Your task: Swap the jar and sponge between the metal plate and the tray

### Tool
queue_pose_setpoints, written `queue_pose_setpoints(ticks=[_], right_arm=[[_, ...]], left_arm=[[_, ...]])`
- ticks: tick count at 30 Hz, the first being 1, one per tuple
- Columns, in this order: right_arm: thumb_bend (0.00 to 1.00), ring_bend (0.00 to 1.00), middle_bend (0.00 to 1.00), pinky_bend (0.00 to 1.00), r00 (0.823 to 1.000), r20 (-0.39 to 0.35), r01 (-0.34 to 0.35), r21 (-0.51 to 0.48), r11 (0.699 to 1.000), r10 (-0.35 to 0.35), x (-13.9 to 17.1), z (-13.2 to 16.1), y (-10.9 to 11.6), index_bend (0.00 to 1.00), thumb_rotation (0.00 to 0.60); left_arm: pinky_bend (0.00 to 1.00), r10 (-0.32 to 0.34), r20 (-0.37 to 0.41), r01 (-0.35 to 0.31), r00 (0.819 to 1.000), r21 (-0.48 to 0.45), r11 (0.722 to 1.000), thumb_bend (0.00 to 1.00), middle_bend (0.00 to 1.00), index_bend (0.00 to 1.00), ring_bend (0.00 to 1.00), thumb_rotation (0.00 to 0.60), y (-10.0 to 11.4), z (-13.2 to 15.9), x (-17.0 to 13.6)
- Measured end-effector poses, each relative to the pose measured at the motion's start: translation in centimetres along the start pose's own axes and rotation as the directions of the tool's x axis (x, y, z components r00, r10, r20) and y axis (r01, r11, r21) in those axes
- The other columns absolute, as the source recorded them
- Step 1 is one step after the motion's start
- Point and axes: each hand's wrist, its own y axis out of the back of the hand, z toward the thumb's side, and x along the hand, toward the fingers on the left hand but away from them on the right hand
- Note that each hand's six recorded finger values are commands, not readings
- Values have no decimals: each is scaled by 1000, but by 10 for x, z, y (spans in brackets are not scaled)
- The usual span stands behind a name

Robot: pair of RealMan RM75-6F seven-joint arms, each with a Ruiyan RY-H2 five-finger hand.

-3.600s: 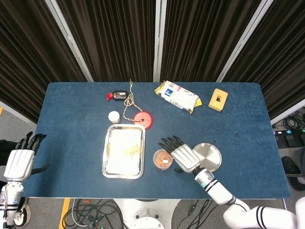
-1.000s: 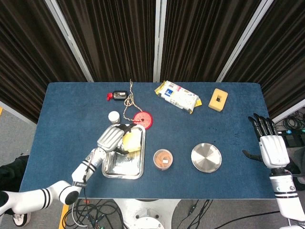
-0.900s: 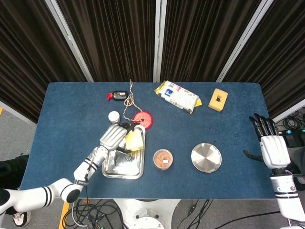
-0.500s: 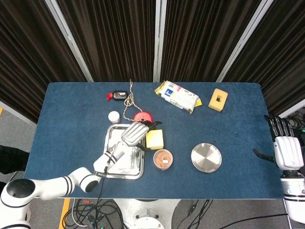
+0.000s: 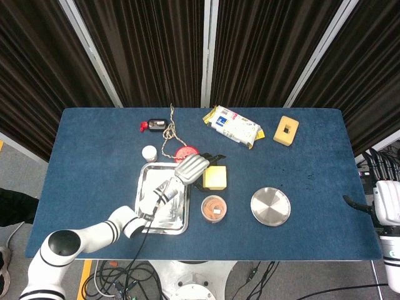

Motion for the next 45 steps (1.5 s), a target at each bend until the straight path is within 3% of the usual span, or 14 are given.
queue_pose_setpoints(ticks=[8,14,18,24,29,36,40,45], right_arm=[[36,0,0,0,1000,-11,-5,3,1000,5,-1,6,-3,0,600],[37,0,0,0,1000,-9,-6,4,1000,6,0,6,-3,0,600],[37,0,0,0,1000,-11,-4,3,1000,4,0,7,-2,0,600],[38,0,0,0,1000,-13,-9,11,1000,9,0,7,-1,0,600],[42,0,0,0,1000,-22,-20,18,1000,21,0,10,-5,0,600],[42,0,0,0,996,-61,-60,54,997,63,3,23,-17,0,600],[42,0,0,0,993,-97,-58,60,997,63,6,38,-17,0,600],[42,0,0,0,993,-102,-46,83,995,55,8,44,-10,0,600]], left_arm=[[384,19,-22,-19,1000,-8,1000,34,285,127,206,600,0,-14,6],[303,40,-23,-40,999,-17,999,11,159,126,102,600,2,-20,5],[294,73,-24,-73,997,-7,997,8,155,126,90,600,12,-27,0],[293,152,-57,-149,987,57,987,4,155,126,88,600,42,-56,-30],[314,191,-105,-181,976,92,979,3,183,148,111,600,64,-76,-73],[334,140,-150,-133,979,58,989,2,244,180,142,600,59,-68,-153],[334,46,-171,-37,984,53,998,2,243,189,142,600,40,-60,-204],[334,-45,-102,50,994,53,997,3,243,201,142,600,15,-38,-221]])
